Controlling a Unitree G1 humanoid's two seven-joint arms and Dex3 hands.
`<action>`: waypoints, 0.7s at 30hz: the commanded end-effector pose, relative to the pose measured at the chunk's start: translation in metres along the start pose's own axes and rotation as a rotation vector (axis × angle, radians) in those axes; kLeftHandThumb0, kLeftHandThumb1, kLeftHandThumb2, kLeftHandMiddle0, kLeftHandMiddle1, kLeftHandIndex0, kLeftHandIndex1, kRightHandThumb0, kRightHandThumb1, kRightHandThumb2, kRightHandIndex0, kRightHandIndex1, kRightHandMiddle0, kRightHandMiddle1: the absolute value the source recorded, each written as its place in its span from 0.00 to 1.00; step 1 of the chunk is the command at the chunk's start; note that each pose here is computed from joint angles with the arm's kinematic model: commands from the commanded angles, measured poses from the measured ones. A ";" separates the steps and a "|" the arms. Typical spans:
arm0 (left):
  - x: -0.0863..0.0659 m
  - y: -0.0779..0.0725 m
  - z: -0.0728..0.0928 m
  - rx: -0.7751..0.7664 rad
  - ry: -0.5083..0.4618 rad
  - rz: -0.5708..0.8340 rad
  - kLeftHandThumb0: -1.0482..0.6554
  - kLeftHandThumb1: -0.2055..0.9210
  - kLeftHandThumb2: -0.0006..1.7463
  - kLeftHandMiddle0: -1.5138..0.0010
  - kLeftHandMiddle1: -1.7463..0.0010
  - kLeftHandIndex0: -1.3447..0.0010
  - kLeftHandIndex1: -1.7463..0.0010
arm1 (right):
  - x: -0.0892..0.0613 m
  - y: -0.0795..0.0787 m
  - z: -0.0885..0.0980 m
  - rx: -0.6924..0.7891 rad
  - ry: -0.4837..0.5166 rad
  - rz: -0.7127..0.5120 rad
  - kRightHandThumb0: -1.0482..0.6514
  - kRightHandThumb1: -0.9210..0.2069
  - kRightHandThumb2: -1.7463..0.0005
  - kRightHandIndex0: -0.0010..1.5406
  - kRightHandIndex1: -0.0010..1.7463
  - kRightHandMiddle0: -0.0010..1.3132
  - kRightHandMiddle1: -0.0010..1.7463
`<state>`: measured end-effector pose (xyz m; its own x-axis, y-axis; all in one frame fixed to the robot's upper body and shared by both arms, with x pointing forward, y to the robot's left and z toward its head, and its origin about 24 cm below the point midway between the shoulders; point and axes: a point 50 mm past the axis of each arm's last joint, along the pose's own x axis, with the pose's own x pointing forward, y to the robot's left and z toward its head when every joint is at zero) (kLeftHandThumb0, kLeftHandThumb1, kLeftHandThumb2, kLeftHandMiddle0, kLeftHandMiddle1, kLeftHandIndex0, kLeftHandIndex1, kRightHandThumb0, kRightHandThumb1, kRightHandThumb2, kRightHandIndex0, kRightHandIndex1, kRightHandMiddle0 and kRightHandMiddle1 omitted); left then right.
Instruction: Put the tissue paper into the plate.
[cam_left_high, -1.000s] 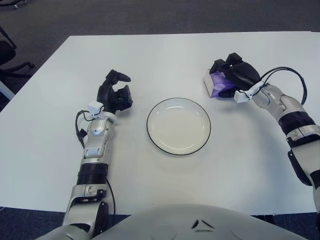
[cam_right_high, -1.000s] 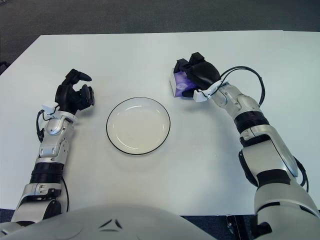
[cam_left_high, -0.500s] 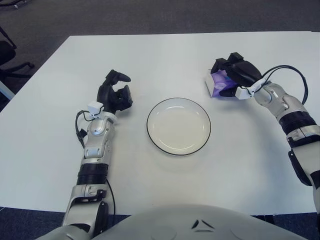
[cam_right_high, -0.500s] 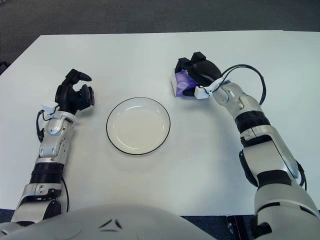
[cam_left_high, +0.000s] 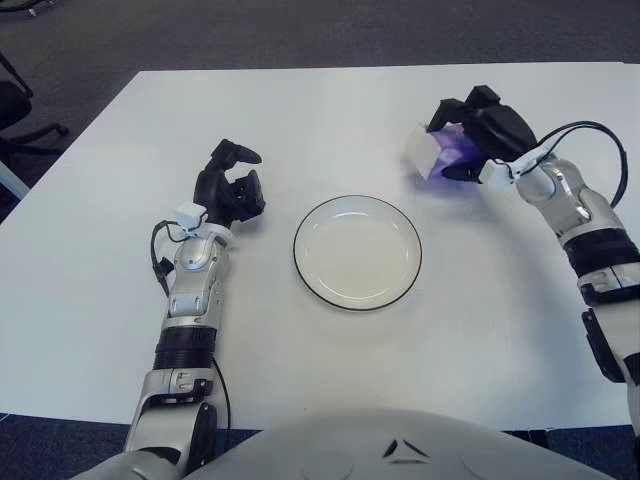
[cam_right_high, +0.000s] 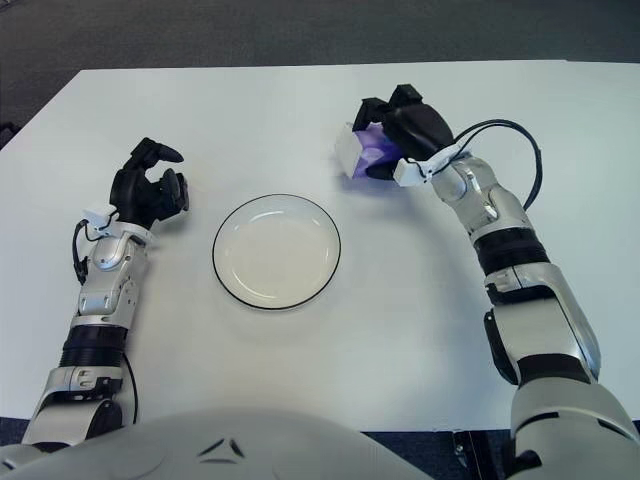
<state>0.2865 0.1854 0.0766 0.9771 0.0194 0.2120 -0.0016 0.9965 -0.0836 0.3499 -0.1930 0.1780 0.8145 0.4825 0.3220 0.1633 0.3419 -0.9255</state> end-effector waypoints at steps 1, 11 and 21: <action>-0.065 -0.002 -0.072 -0.108 0.313 0.095 0.37 0.64 0.61 0.17 0.00 0.66 0.00 | 0.003 -0.023 0.008 0.068 0.001 -0.131 0.91 0.63 0.18 0.45 1.00 0.71 1.00; -0.064 -0.001 -0.073 -0.097 0.315 0.091 0.37 0.64 0.61 0.17 0.00 0.66 0.00 | 0.004 -0.040 0.023 0.156 -0.034 -0.234 0.92 0.64 0.16 0.46 1.00 0.72 1.00; -0.064 -0.001 -0.073 -0.077 0.313 0.084 0.37 0.63 0.62 0.17 0.00 0.65 0.00 | 0.008 -0.045 0.037 0.284 -0.067 -0.292 0.92 0.65 0.16 0.46 1.00 0.74 1.00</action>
<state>0.2865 0.1856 0.0760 0.9776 0.0193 0.2095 -0.0021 0.9966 -0.0819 0.3343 -0.1806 0.2209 0.7451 0.3987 0.5347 0.2237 0.6058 -0.7635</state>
